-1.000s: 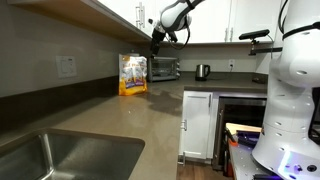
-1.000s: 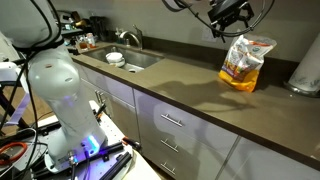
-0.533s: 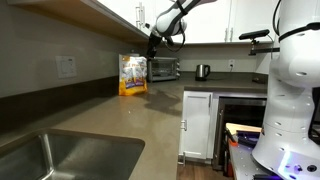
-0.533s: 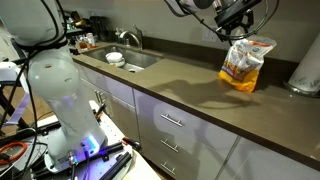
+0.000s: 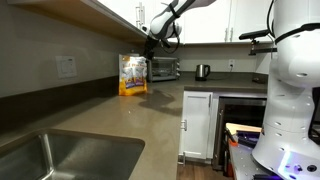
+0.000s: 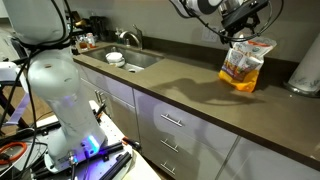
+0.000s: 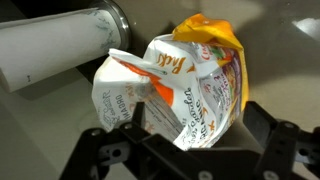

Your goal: Slide the bag on the countertop to the left.

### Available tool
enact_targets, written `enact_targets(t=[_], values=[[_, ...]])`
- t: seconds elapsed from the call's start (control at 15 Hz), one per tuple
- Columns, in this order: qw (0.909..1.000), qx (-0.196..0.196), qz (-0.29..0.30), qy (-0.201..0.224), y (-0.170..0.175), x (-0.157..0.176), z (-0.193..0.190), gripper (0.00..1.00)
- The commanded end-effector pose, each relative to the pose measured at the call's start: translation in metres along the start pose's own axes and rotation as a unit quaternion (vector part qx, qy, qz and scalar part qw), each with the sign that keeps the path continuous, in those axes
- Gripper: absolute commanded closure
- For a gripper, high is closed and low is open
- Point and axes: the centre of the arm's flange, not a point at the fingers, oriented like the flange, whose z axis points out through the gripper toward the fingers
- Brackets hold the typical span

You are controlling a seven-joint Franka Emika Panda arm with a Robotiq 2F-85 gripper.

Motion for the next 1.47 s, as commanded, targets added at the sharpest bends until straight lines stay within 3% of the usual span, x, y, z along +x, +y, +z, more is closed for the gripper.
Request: enact_targets(t=[0.0, 0.07, 0.13, 0.87, 1.2, 1.4], values=[[0.9998, -0.012, -0.015, 0.008, 0.018, -0.002, 0.011, 0.0], [0.9997, -0.013, -0.017, 0.007, 0.02, -0.003, 0.012, 0.0], [0.9997, -0.014, -0.019, 0.007, 0.021, -0.003, 0.013, 0.19], [0.9998, 0.001, -0.02, 0.008, 0.011, -0.004, 0.021, 0.93], [0.9998, 0.002, -0.021, 0.006, 0.008, -0.001, 0.017, 1.0], [0.9999, 0.01, -0.01, 0.005, 0.001, 0.0, 0.006, 0.96]])
